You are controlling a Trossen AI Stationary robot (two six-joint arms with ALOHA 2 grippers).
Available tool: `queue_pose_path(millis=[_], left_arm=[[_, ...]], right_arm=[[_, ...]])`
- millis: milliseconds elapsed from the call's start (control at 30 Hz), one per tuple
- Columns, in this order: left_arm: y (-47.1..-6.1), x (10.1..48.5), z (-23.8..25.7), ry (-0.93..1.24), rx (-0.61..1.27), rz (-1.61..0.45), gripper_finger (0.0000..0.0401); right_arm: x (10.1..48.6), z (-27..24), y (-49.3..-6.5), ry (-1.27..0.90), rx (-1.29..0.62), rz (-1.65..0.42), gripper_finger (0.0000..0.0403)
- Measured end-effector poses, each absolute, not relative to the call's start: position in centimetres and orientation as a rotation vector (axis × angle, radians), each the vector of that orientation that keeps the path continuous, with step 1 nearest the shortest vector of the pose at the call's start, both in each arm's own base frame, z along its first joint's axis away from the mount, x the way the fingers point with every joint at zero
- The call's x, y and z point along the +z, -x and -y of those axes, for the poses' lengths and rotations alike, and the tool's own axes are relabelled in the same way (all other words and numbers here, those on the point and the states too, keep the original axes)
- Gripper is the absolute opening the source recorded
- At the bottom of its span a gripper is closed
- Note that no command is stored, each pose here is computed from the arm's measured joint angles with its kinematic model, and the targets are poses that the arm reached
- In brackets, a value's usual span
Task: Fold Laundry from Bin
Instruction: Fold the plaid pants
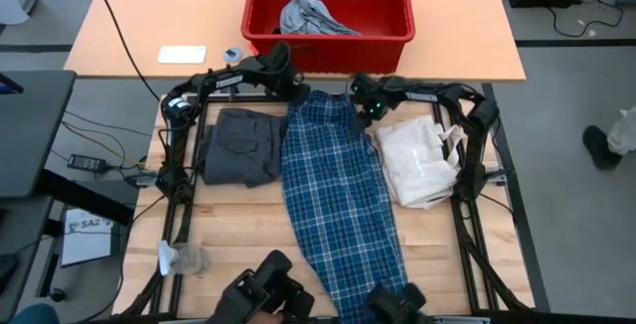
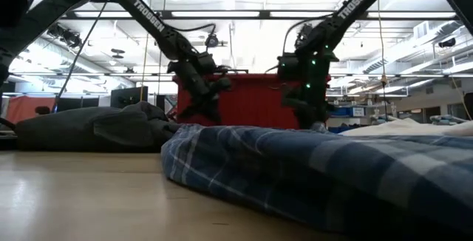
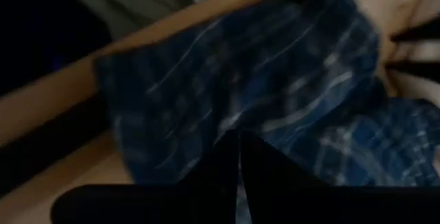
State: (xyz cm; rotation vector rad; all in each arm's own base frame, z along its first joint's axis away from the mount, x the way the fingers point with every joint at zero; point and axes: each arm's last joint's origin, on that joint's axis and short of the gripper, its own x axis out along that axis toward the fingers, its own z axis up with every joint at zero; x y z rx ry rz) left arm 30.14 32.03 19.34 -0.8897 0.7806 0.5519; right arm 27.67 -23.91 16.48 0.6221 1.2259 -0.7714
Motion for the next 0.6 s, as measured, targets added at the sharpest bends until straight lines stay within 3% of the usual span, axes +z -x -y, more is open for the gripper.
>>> queue_pose_path(millis=[200, 367, 500, 600], left_arm=[[-32.5, 23.1, -31.8, 0.745, 0.429, -0.703, 0.0020], [-34.3, 25.5, -30.8, 0.579, 0.343, -0.674, 0.0020], [-34.2, 25.5, -30.8, 0.571, 0.407, -0.707, 0.0027], [-33.4, 25.0, -30.8, 0.592, 0.463, -0.786, 0.0055]], right_arm=[[18.8, 26.4, -25.8, -0.751, -0.681, -1.081, 0.0161], [20.9, 26.9, -27.1, -0.703, -0.579, -0.978, 0.0166], [20.9, 27.5, -27.8, -0.656, -0.561, -0.938, 0.0198], [20.3, 28.2, -27.6, -0.672, -0.584, -0.930, 0.0236]])
